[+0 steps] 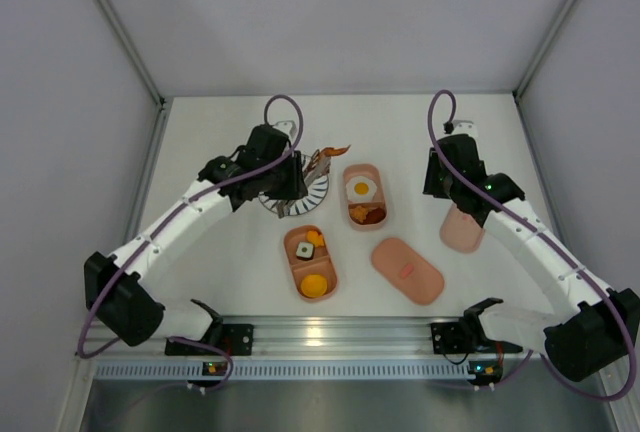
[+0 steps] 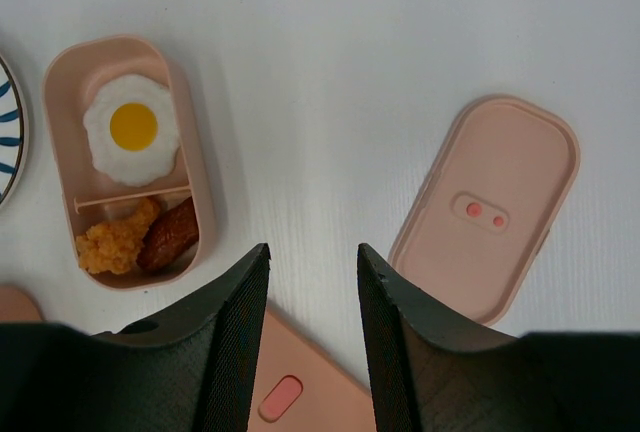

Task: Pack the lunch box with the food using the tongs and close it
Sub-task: Pick up the fake food from the plate, then place the fake food in the packing box.

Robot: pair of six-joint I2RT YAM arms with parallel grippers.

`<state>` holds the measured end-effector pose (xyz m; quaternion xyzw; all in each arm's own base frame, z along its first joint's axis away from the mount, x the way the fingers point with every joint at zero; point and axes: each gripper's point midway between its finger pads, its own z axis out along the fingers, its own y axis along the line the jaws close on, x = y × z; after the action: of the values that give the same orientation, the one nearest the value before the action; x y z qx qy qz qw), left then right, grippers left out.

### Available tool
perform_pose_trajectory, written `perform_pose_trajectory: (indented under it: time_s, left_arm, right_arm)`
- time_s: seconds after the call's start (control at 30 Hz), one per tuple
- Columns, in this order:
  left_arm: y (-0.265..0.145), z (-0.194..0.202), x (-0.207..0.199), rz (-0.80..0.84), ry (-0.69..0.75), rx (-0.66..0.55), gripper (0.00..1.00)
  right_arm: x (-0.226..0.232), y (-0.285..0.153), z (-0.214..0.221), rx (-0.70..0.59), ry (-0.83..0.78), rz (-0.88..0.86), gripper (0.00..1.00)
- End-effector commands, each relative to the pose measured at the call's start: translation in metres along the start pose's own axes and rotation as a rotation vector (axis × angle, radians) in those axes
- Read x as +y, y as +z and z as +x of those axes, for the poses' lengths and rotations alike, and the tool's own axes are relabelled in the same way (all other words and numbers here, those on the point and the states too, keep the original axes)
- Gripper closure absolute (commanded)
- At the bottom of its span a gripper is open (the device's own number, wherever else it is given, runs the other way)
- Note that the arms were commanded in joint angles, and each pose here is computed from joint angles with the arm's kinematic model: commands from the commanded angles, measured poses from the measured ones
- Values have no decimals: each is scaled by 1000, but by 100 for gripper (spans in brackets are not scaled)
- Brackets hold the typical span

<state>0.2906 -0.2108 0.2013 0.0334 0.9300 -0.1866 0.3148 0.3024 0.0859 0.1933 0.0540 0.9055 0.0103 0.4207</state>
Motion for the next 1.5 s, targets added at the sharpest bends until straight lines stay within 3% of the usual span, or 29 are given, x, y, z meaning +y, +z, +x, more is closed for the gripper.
perform_pose_trajectory:
  time_s: [0.0,0.27,0.87,1.47]
  left_arm:
    - [-7,-12,-40,114,12,-41,75]
    - [18,12,-75,172,48,18,75]
    - [43,27,-80,162,48,70,71]
    - [51,28,-75,136,49,61,52]
  right_arm:
    - [-4,-12,-20,-57,33,5,60]
    - [-10,-16,-17,-55,29,24,60]
    - [-10,-20,-21,-58,20,28,60]
    - [-14,-21,-20,-60,19,41,60]
